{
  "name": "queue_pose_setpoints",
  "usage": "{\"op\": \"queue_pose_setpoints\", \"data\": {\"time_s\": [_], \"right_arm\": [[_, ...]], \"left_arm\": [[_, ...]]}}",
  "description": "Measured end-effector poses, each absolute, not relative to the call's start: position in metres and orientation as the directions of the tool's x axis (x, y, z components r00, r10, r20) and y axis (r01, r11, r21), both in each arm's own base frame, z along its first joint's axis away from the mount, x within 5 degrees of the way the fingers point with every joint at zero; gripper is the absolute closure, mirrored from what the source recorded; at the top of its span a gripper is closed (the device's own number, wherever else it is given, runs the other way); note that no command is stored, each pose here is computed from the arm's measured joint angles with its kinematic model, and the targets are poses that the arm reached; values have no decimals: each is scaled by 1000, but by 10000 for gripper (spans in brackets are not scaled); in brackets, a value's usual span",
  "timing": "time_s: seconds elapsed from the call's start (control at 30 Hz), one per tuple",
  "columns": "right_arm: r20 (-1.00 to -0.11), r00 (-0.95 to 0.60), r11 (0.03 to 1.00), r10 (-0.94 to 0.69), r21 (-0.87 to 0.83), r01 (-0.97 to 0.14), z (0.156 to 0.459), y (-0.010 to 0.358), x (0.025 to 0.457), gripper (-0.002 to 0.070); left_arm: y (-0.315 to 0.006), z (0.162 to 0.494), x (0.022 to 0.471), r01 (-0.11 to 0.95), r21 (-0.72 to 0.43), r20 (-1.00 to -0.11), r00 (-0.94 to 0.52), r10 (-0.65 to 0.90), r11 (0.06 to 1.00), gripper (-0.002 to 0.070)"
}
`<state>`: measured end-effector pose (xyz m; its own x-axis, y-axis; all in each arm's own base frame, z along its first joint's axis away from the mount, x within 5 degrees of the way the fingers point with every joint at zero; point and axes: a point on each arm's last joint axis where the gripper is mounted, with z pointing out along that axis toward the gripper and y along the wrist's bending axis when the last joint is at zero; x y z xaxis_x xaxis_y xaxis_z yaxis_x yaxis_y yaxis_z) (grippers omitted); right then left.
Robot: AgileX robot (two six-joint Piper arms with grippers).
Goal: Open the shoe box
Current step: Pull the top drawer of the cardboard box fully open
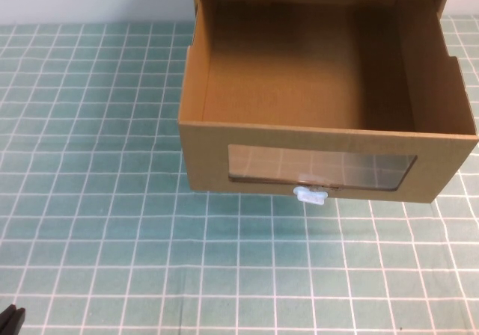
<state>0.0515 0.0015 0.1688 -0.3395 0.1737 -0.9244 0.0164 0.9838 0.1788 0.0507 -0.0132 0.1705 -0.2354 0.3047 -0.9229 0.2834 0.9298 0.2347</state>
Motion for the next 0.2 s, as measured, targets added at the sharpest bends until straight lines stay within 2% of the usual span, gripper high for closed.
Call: {"op": "queue_pose_setpoints", "data": {"time_s": [0.2], "right_arm": [[-924, -340, 983, 175, 181, 16, 169, 2, 51, 689]], "left_arm": [[-13, 170, 51, 283, 235, -923, -235, 305, 930, 680]]}}
